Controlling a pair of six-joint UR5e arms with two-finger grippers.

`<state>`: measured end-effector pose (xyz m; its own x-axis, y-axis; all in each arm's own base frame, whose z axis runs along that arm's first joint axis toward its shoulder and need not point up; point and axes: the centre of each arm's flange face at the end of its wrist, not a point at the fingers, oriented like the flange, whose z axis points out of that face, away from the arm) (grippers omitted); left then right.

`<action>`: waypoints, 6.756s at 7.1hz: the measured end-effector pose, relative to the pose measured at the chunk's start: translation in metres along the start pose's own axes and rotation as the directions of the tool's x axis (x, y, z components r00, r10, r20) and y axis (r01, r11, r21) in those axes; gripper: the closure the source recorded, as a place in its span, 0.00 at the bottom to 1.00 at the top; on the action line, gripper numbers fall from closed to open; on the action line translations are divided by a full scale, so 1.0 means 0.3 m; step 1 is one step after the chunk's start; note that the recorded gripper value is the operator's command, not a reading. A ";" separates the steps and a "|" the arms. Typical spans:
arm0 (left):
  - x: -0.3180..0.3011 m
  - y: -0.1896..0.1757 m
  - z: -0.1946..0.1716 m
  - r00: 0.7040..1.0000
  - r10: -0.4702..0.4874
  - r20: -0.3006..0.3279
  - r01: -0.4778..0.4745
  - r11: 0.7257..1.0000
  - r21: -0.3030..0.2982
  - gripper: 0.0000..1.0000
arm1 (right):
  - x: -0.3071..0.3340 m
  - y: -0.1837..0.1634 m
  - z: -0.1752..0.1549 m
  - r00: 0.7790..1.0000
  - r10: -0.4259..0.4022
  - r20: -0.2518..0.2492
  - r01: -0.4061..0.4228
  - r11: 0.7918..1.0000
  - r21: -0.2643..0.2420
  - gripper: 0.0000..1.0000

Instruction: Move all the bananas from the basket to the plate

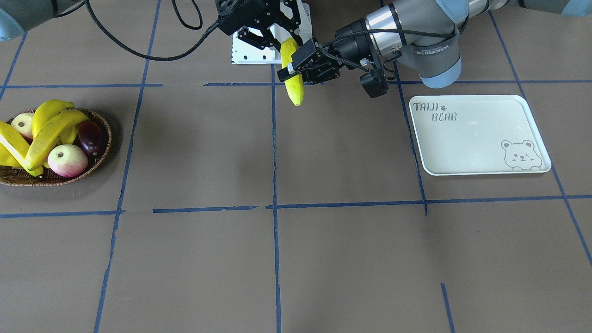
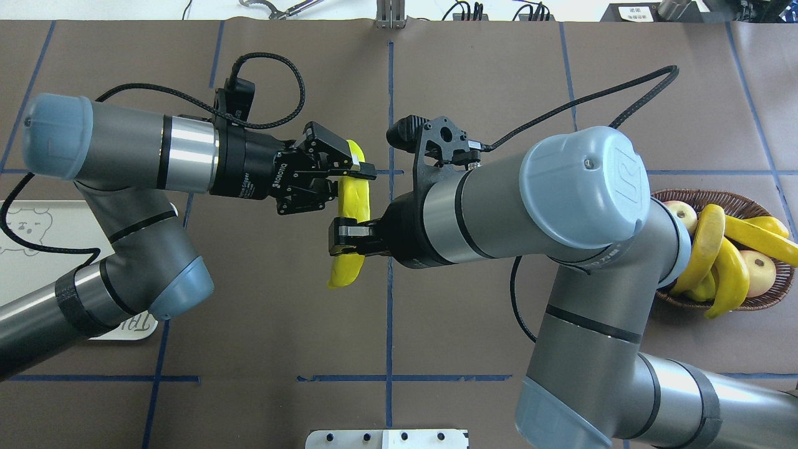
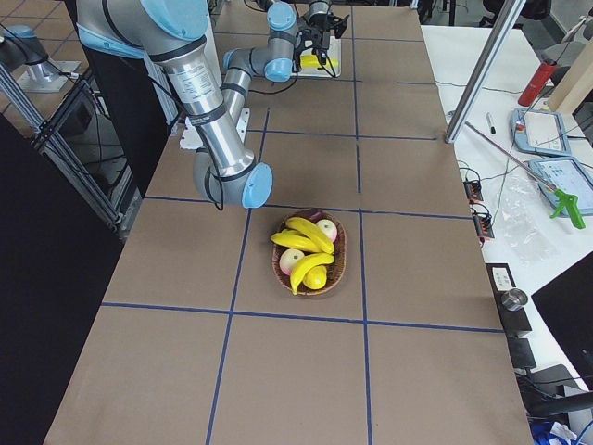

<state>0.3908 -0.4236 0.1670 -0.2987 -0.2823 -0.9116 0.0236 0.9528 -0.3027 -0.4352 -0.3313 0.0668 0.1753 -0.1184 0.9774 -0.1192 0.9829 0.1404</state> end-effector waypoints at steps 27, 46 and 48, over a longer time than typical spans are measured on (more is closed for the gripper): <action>-1.113 -0.554 -1.263 0.555 -0.053 0.830 -0.251 0.941 0.229 1.00 | 0.622 -0.381 -0.467 0.943 0.032 -0.330 -0.025 0.999 0.025 0.00; -0.640 -0.538 -0.875 0.538 0.043 0.842 -0.285 0.949 0.134 0.00 | 1.311 -0.398 -0.776 0.829 0.041 -0.557 -0.098 0.992 -0.073 0.00; -0.603 -0.537 -0.848 0.546 0.052 0.836 -0.290 0.948 0.131 0.00 | 1.330 -0.378 -0.716 0.759 0.105 -0.642 -0.178 0.983 -0.051 0.00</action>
<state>0.1983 -0.4974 0.4515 0.6356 -0.1985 -0.7460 0.2340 0.9705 -0.0589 -0.1418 -0.4598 0.4068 0.7484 0.1038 0.6551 -0.0990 0.9941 -0.0445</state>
